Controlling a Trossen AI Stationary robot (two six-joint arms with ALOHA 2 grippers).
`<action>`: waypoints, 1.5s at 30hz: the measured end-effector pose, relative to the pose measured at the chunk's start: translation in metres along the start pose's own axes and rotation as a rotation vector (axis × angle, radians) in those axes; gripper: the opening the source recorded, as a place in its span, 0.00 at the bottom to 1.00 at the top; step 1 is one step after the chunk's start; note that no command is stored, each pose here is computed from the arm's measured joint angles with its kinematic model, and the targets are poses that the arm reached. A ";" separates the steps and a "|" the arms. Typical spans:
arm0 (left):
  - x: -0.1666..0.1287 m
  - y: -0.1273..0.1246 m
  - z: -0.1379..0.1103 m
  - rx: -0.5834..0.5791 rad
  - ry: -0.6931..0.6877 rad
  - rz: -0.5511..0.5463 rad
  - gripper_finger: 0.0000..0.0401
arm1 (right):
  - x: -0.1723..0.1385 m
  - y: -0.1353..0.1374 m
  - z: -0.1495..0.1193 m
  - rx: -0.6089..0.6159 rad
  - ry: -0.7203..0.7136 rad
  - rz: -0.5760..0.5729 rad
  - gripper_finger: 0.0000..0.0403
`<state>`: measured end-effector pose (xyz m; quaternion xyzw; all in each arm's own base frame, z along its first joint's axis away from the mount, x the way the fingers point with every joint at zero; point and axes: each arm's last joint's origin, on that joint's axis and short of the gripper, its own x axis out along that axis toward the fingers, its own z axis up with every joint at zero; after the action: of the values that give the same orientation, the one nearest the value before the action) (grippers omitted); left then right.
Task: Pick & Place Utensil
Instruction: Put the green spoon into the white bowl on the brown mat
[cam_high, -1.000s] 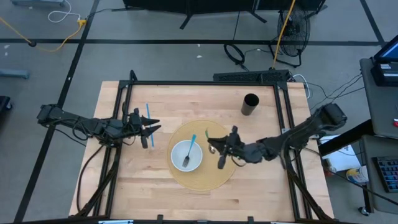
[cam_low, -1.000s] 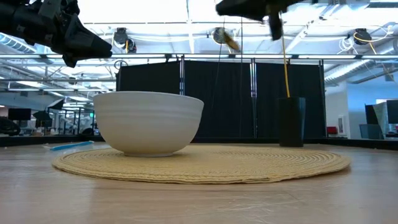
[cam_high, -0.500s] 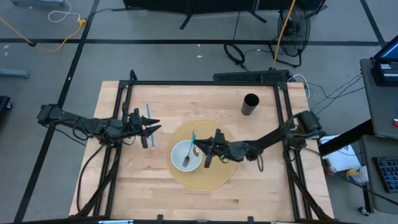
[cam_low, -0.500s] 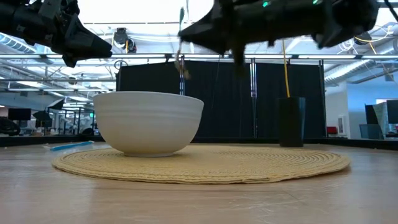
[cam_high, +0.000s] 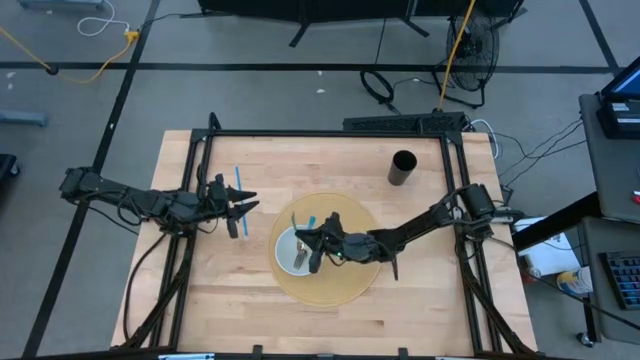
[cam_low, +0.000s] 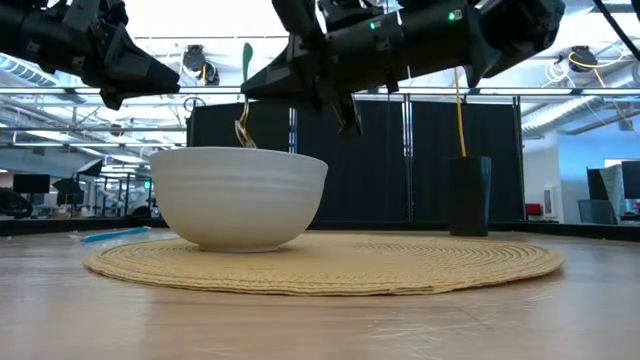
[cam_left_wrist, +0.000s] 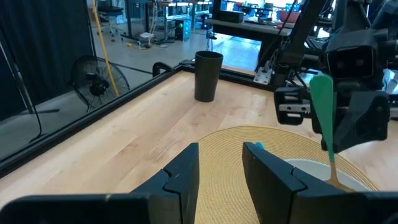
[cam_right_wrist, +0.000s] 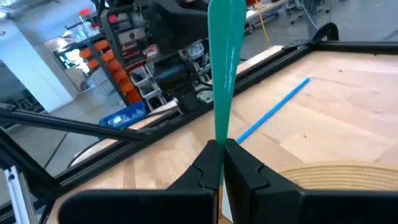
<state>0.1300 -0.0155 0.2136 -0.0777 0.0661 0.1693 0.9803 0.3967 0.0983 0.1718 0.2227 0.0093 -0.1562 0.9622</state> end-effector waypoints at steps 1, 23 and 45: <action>0.000 0.000 0.000 0.000 0.001 0.000 0.32 | 0.000 0.000 -0.001 0.004 0.007 -0.004 0.00; 0.000 0.001 0.000 -0.008 0.000 0.020 0.32 | -0.006 0.006 -0.011 0.057 0.080 -0.002 0.00; 0.000 -0.005 0.000 -0.057 0.029 -0.154 0.32 | 0.001 -0.008 -0.012 -0.039 0.148 -0.027 0.00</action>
<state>0.1314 -0.0199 0.2144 -0.1129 0.0694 0.0938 0.9867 0.3958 0.0963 0.1573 0.2147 0.0865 -0.1521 0.9609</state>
